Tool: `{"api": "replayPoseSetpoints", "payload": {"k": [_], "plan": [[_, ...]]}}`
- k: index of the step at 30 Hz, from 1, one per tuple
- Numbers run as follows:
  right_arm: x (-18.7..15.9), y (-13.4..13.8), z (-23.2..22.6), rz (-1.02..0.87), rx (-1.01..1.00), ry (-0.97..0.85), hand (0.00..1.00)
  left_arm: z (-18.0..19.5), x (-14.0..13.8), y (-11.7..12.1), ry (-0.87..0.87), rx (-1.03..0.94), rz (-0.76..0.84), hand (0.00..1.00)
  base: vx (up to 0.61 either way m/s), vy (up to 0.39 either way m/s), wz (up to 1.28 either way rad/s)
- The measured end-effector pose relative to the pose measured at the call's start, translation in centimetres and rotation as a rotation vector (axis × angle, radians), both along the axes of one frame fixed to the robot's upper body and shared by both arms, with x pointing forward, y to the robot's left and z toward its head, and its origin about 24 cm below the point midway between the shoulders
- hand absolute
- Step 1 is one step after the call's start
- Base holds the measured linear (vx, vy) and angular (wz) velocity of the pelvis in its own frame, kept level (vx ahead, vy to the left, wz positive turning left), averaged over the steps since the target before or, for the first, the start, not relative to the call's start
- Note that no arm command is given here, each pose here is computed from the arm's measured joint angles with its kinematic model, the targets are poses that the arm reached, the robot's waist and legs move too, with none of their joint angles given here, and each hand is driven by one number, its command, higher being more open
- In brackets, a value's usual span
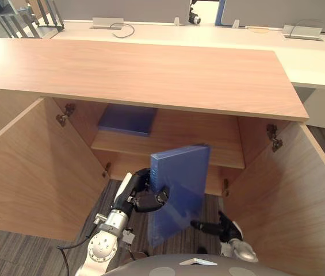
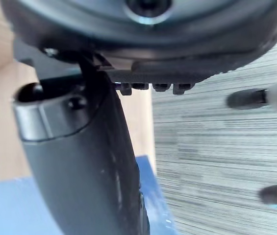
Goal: Walk over to the cabinet, pick up the folder, carry it to the office cabinet, place the folder inside the office cabinet, then close the office cabinet door
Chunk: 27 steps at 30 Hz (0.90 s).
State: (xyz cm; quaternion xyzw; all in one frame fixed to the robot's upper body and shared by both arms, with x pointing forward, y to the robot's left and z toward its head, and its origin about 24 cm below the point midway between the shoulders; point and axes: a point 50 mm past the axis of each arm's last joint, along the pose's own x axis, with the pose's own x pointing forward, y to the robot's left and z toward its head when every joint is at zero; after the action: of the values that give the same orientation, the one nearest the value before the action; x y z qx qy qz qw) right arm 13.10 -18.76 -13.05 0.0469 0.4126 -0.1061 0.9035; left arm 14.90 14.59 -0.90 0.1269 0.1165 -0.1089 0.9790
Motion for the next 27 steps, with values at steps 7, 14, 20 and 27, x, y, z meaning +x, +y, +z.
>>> {"api": "replayPoseSetpoints", "payload": {"k": [7, 14, 20, 27], "plan": [[3.7, -2.7, 5.4, -0.143, -0.144, -0.281, 1.0, 0.4, 0.4, 1.1, -0.044, 0.087, 0.096, 0.0, -0.01, 0.001, -0.04], [4.1, -2.7, 9.0, -0.168, -0.303, -0.416, 1.0, 0.6, 0.5, 1.4, -0.066, 0.099, 0.187, 0.0, 0.0, 0.001, -0.01], [3.8, -0.5, 10.0, -0.077, -0.222, -0.492, 1.0, 0.6, 0.6, 1.2, -0.072, 0.083, 0.214, 0.0, -0.01, 0.002, -0.04], [4.1, 2.5, 10.3, 0.056, 0.006, -0.559, 1.0, 0.7, 0.7, 0.9, -0.075, 0.066, 0.224, 0.0, 0.0, 0.0, 0.0]]}}
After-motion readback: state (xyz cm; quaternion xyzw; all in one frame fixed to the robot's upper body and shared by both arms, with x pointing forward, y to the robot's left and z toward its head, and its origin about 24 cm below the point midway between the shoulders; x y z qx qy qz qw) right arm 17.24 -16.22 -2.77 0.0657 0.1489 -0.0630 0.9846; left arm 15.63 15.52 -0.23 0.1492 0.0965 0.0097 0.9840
